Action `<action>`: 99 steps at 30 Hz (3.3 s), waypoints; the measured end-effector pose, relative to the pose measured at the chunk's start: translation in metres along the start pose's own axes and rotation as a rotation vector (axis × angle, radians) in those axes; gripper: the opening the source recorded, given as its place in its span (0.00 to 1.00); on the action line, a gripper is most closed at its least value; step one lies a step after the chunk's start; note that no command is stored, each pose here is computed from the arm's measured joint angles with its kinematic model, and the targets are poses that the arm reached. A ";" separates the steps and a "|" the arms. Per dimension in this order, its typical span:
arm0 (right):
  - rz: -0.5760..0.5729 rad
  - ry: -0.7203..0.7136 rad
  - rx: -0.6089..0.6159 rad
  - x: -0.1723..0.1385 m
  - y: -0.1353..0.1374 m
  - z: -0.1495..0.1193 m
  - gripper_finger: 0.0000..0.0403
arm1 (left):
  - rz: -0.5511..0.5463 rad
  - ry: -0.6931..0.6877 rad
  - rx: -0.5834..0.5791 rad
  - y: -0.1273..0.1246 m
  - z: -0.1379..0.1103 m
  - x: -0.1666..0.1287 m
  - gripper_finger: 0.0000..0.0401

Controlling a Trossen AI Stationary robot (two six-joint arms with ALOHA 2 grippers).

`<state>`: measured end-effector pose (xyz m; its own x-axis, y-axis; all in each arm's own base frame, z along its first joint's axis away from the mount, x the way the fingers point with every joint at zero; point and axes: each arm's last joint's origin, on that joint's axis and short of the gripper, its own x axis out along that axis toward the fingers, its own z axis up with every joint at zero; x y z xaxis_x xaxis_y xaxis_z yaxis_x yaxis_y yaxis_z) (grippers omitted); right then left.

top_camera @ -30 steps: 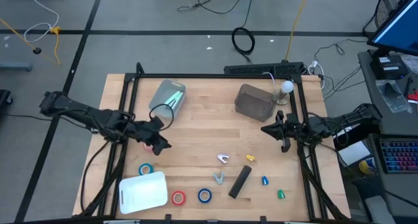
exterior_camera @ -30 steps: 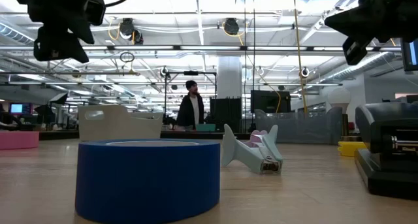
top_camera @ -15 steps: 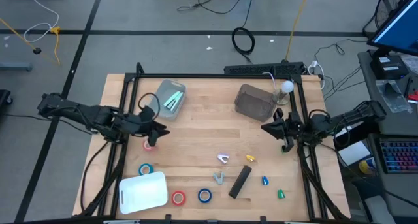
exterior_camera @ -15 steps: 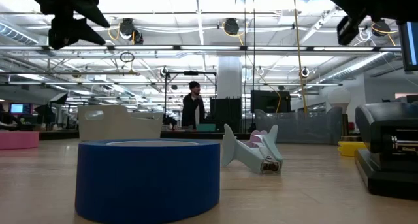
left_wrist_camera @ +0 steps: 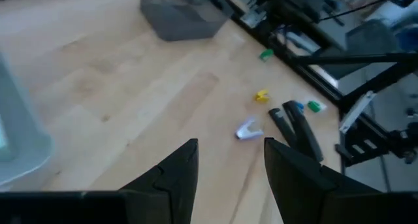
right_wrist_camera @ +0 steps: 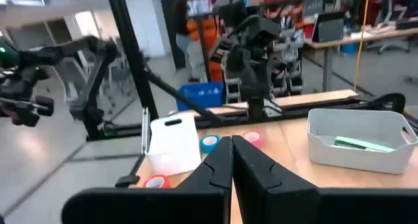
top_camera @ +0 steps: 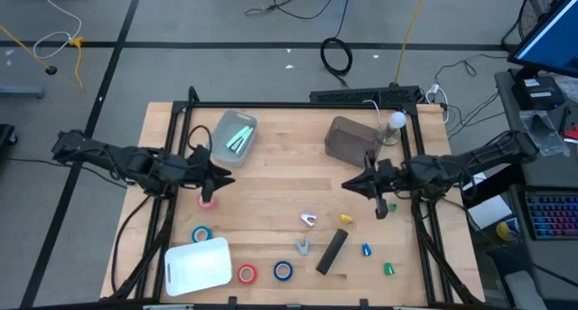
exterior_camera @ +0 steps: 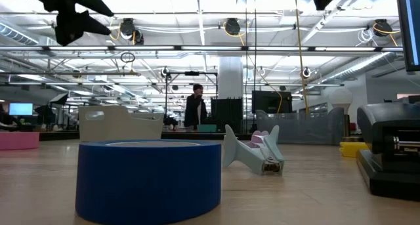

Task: Pick and place Stapler, Stapler remover, tape
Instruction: Put the black stapler into the gray bin

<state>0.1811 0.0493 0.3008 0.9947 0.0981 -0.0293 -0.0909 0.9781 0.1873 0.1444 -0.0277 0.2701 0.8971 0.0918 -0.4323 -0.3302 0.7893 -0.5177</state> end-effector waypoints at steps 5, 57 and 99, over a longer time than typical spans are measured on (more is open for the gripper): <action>0.026 0.106 -0.023 0.019 0.007 0.011 0.00 | -0.097 -0.011 -0.016 0.012 -0.021 0.012 0.44; 0.173 0.771 -0.190 0.100 0.024 -0.011 0.24 | -0.125 -0.028 0.113 0.029 -0.037 0.008 0.44; 0.494 1.089 -0.486 0.091 0.038 -0.066 0.50 | -0.110 -0.014 0.145 0.030 -0.038 0.008 0.44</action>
<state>0.2655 0.1073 0.2401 0.3216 0.3400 -0.8837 -0.6722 0.7393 0.0398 0.1307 -0.0261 0.2225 0.9300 0.0075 -0.3675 -0.1847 0.8740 -0.4495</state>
